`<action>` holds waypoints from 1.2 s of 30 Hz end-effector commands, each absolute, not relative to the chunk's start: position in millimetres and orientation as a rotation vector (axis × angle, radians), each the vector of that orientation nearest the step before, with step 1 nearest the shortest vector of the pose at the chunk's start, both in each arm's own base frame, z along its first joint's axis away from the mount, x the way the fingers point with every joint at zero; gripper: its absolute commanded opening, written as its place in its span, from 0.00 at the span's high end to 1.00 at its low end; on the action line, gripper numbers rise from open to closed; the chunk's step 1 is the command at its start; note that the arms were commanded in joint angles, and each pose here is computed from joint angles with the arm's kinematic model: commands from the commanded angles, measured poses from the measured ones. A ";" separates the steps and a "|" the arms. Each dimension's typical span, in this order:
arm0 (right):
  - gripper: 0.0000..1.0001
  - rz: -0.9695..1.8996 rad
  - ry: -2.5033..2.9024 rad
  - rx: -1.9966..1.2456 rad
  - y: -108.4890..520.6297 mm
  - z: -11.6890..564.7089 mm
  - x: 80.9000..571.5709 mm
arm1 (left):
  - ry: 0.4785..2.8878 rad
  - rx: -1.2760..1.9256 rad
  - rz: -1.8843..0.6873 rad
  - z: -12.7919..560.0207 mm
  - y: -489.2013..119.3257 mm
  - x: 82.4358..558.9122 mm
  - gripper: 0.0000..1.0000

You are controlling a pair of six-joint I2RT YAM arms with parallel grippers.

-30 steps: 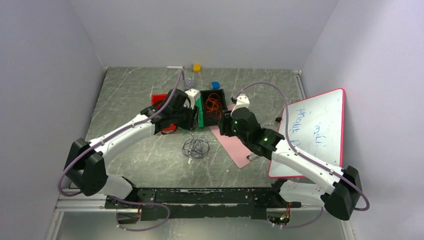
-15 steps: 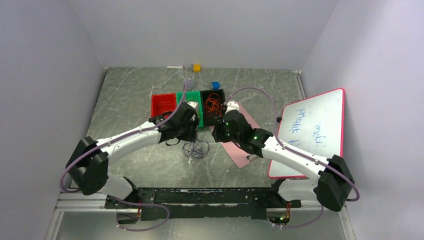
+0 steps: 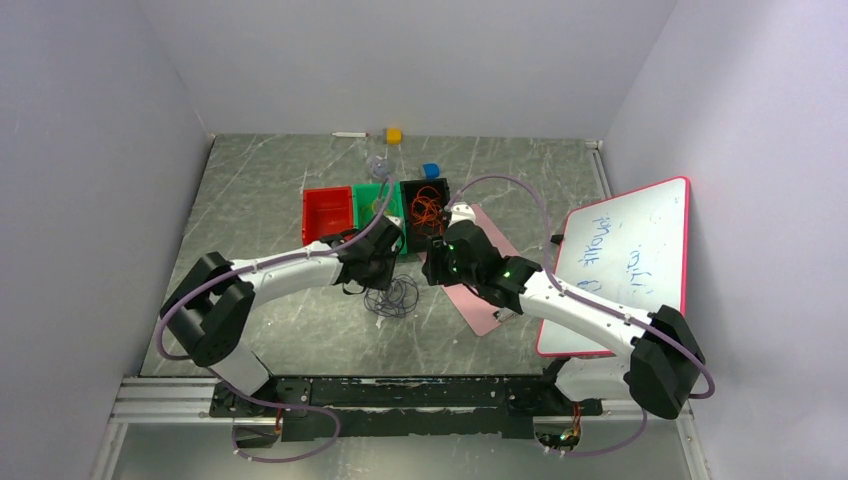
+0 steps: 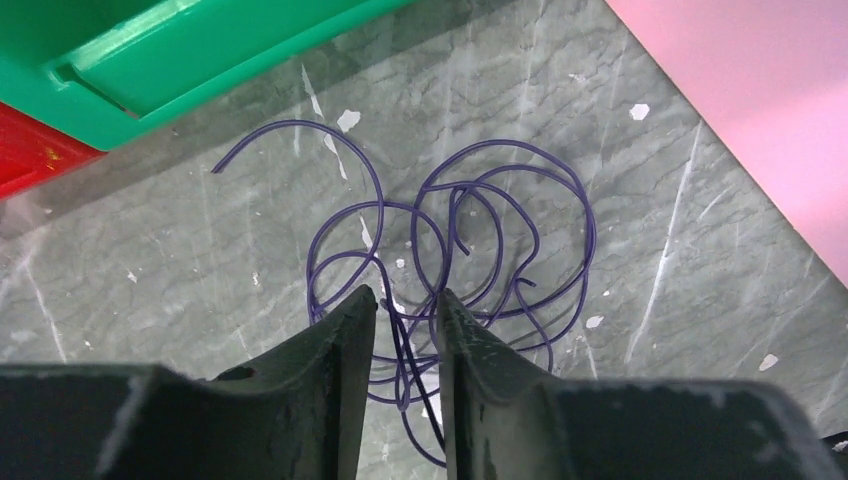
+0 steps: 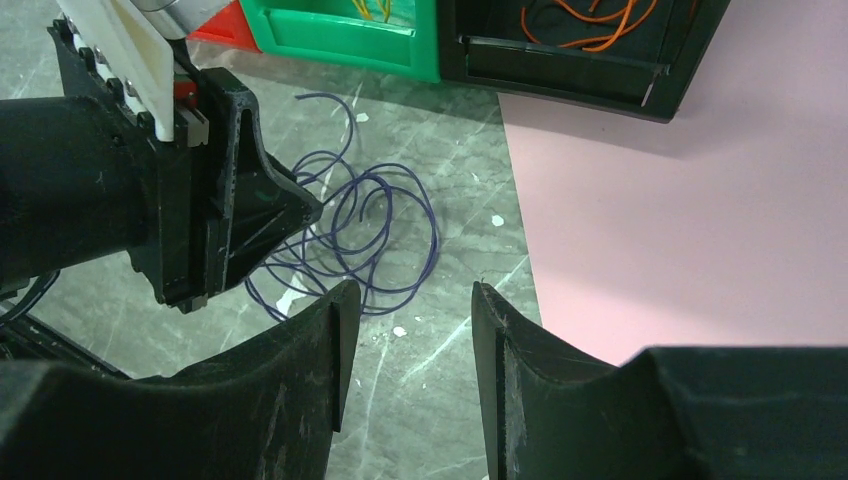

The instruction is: Untangle the cables

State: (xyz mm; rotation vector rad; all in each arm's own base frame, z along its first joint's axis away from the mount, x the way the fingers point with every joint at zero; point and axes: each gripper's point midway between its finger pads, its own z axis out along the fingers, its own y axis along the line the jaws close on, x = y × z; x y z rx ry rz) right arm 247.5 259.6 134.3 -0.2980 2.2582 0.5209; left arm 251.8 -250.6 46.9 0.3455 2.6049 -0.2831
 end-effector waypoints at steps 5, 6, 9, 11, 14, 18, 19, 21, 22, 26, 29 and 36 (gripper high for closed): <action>0.51 0.540 2.242 -0.273 261.1 138.6 247.4 | 2.537 0.333 -0.328 67.7 -261.5 260.8 0.90; 0.51 0.540 2.241 -0.274 261.1 138.5 247.3 | 2.527 0.330 -0.332 72.9 -262.1 261.8 0.92; 0.51 0.542 2.237 -0.271 261.1 139.8 247.5 | 2.492 0.319 -0.344 91.4 -261.3 264.1 0.93; 0.51 0.545 2.232 -0.264 260.8 141.0 247.9 | 2.461 0.327 -0.369 105.8 -261.9 263.9 0.93; 0.51 0.561 2.211 -0.247 261.2 144.7 248.8 | 2.391 0.366 -0.450 129.7 -265.6 260.6 0.93; 0.49 0.624 2.165 -0.218 264.9 151.8 248.4 | 2.281 0.443 -0.582 160.3 -273.7 252.0 0.93; 0.49 0.649 2.150 -0.215 267.2 153.9 247.9 | 2.259 0.462 -0.611 166.5 -275.7 249.5 0.93; 0.48 0.707 2.119 -0.212 272.2 157.5 245.6 | 2.219 0.492 -0.669 178.3 -280.4 244.3 0.93; 0.47 0.736 2.099 -0.211 274.6 160.0 244.9 | 2.202 0.499 -0.697 183.6 -282.2 242.0 0.93; 0.45 0.829 2.030 -0.228 282.5 165.2 240.6 | 2.134 0.553 -0.746 199.8 -284.9 236.7 0.93; 0.43 0.856 1.998 -0.238 284.1 162.8 239.3 | 2.108 0.558 -0.767 208.1 -286.2 235.3 0.93; 0.40 0.814 1.991 -0.261 280.8 150.3 242.5 | 2.092 0.575 -0.793 216.7 -289.5 233.6 0.93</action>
